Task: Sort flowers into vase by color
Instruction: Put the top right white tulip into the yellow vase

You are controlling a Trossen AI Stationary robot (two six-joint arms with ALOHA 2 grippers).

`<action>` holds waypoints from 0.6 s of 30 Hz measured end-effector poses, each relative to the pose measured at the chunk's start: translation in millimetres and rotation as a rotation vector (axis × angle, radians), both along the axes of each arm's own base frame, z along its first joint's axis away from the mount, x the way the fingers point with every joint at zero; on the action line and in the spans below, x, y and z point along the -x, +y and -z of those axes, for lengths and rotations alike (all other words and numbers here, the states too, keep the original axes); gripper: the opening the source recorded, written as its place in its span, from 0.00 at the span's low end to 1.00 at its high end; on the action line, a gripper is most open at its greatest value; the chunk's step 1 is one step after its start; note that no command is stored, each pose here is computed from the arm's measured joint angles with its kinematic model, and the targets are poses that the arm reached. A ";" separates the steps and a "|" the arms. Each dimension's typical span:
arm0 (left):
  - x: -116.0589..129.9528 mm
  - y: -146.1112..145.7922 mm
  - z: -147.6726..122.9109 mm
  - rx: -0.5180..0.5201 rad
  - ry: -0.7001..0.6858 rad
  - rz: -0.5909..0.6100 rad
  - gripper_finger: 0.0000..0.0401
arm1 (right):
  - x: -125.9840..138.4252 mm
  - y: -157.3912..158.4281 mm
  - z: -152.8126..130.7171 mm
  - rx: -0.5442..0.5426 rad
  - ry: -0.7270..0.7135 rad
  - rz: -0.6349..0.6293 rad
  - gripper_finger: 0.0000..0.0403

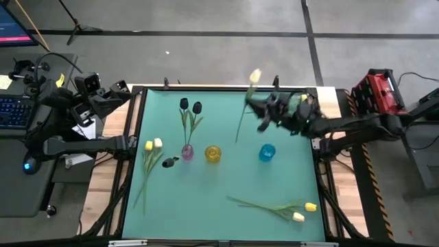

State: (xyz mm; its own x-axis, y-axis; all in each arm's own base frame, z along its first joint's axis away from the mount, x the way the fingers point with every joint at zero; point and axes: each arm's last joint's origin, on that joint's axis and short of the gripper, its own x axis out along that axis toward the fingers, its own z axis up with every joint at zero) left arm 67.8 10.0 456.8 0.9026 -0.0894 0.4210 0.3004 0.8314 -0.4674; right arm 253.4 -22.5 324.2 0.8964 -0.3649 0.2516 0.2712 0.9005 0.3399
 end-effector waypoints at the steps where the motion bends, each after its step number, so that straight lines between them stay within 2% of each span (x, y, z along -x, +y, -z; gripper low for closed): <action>1: 0.0 0.0 0.0 -0.005 -0.001 -0.003 0.38 | -7.8 7.2 5.2 0.020 0.004 -0.023 0.00; 5: -0.8 0.8 0.0 0.000 -0.001 -0.024 0.38 | -37.8 26.0 29.8 0.041 -0.042 -0.063 0.00; 11: -0.8 1.3 -0.1 0.009 -0.003 -0.037 0.38 | -69.7 29.1 53.8 0.080 -0.142 -0.031 0.00; 14: -0.8 1.3 0.0 0.009 -0.003 -0.037 0.38 | -83.7 27.5 53.4 0.101 -0.126 -0.016 0.00; 18: -0.8 1.3 0.0 0.029 -0.001 -0.028 0.38 | -99.8 26.7 58.0 0.114 -0.031 -0.039 0.00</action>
State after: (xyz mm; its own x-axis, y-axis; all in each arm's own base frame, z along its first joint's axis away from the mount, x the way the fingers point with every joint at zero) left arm 68.6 11.3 456.8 0.9040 -0.0522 0.4243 0.2780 0.8258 -0.4906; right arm 353.2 4.2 266.2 0.9006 -0.2976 0.3169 0.2264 0.9434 0.2425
